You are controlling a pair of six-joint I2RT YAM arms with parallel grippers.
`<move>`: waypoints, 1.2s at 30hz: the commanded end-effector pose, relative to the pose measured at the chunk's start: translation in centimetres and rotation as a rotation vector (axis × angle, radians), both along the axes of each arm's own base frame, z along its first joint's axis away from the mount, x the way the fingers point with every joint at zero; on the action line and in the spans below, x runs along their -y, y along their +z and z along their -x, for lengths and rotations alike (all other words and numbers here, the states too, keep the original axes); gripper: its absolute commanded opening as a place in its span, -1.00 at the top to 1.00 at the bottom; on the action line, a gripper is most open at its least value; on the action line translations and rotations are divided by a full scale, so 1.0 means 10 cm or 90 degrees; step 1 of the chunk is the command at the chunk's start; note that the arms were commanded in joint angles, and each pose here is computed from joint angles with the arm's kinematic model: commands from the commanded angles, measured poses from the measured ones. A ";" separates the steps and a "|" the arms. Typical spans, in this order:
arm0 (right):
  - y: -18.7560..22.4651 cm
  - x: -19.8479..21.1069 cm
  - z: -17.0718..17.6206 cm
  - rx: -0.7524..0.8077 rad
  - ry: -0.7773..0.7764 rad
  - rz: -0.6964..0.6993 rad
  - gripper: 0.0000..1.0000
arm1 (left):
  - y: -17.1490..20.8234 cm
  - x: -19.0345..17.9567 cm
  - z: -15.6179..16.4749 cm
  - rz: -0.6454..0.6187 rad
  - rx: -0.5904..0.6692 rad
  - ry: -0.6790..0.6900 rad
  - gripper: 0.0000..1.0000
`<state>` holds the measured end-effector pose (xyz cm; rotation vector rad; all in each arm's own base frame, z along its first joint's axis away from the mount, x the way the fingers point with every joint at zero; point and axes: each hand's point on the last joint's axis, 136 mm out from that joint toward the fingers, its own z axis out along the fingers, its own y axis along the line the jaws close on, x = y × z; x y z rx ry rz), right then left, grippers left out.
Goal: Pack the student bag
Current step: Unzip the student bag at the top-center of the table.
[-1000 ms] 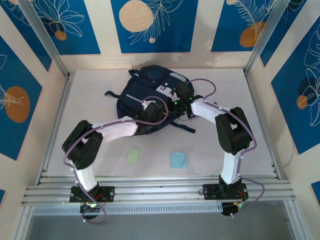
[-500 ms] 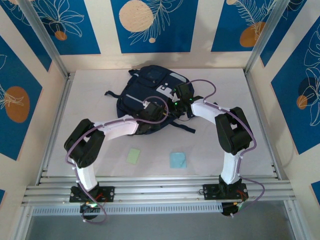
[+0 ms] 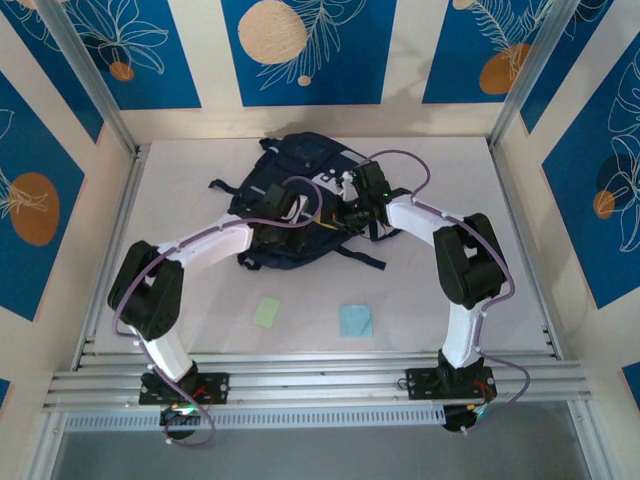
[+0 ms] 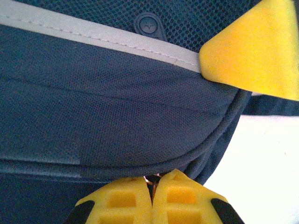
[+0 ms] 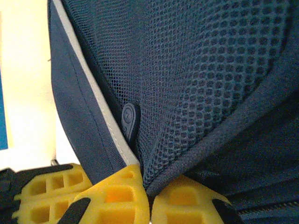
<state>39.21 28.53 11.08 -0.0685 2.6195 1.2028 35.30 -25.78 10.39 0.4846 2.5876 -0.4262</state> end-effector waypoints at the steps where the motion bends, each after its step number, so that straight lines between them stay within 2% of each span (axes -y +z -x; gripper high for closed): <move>1: 0.04 0.44 -0.04 0.028 0.003 0.054 1.00 | -0.14 -0.72 0.08 -0.131 -0.059 0.018 1.00; 4: 0.07 0.50 -0.07 0.024 -0.012 0.044 1.00 | -0.13 -0.62 0.12 -0.113 -0.075 -0.011 1.00; 8: 0.19 0.34 -0.06 0.000 -0.017 -0.015 1.00 | -0.20 -0.47 0.14 -0.091 -0.069 0.002 1.00; 12: 0.23 0.17 -0.06 -0.016 -0.030 -0.032 1.00 | -0.33 -0.50 0.14 -0.168 -0.048 0.014 1.00; 16: 0.20 0.11 -0.09 -0.020 -0.033 -0.018 1.00 | -0.42 -0.49 0.22 -0.189 -0.065 -0.004 0.73; 20: 0.17 0.15 -0.13 -0.009 -0.039 0.002 1.00 | -0.48 -0.47 0.33 -0.189 -0.088 -0.039 0.58; 21: 0.16 0.17 -0.14 0.001 -0.038 0.011 1.00 | -0.49 -0.49 0.36 -0.197 -0.093 -0.052 0.65; 23: 0.15 0.20 -0.15 0.025 -0.028 0.034 1.00 | -0.51 -0.54 0.39 -0.221 -0.103 -0.073 1.00; 27: 0.10 0.32 -0.20 0.044 -0.021 0.076 1.00 | -0.49 -0.66 0.33 -0.251 -0.098 -0.073 1.00; 33: 0.11 0.52 -0.29 0.050 -0.040 0.082 1.00 | -0.23 -0.73 0.13 -0.209 -0.029 -0.039 1.00; 36: 0.10 0.63 -0.33 0.057 -0.040 0.096 1.00 | -0.18 -1.01 0.01 -0.230 -0.022 0.030 1.00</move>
